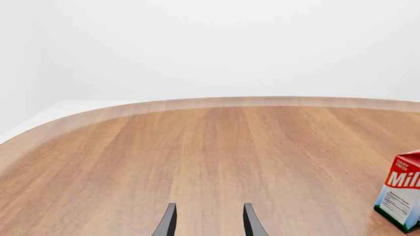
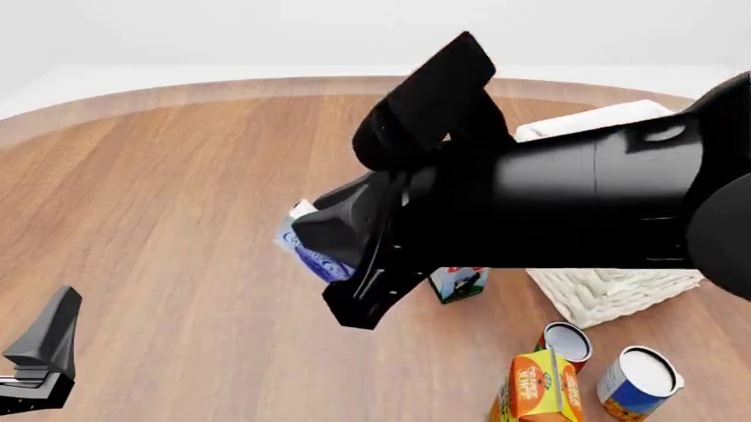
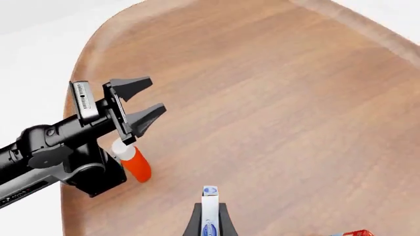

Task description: Pick up the cream cheese box and the butter, and put them in the basket.

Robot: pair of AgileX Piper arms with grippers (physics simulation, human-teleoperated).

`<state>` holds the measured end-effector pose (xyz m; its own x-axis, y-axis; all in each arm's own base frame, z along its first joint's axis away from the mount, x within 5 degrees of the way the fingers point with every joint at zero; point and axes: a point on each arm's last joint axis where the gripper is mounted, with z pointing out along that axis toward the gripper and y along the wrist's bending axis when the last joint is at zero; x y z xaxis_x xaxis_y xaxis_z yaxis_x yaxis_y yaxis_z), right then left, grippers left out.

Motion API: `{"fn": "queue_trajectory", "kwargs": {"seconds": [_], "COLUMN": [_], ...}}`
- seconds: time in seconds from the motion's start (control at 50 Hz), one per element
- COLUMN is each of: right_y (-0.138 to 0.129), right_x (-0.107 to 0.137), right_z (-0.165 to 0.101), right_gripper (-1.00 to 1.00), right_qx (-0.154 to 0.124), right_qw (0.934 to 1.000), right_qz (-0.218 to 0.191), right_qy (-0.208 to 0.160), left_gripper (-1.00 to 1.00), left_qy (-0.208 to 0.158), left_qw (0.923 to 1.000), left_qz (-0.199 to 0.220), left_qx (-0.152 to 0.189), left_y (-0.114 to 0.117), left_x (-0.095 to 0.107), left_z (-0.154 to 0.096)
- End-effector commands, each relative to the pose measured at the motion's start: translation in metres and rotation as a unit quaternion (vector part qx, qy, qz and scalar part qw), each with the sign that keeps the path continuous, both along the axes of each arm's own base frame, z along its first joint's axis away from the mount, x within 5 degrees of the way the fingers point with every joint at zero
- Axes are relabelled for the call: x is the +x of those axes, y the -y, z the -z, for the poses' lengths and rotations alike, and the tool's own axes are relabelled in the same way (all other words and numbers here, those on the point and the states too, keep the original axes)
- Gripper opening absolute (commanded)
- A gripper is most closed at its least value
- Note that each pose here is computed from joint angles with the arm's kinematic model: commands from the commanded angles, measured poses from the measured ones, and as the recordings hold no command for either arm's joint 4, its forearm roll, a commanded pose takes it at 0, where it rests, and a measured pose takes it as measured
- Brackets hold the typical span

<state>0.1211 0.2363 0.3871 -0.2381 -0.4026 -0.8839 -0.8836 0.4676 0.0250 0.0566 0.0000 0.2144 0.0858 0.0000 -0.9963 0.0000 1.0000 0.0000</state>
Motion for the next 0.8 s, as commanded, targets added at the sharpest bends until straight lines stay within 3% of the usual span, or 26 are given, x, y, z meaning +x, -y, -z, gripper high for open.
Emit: {"fn": "queue_trajectory", "kwargs": {"seconds": [0.02,0.3,0.8], "right_y": [0.029,0.083,0.134], "right_x": [-0.005,-0.003,-0.004], "right_z": [-0.039,-0.078,-0.096], "right_gripper": [-1.00,-1.00,-1.00], "right_qx": [0.054,0.110,0.148], "right_qw": [0.9981,0.9875,0.9663], "right_qz": [0.020,0.095,0.194], "right_qy": [0.024,0.061,0.081], "left_gripper": [1.00,1.00,1.00], "left_qy": [0.000,0.000,0.000], "left_qw": [1.0000,1.0000,1.0000], "left_qz": [0.000,0.000,0.000], "left_qx": [0.000,0.000,0.000], "left_y": [0.000,0.000,0.000], "left_x": [0.000,0.000,0.000], "left_z": [0.000,0.000,0.000]}}
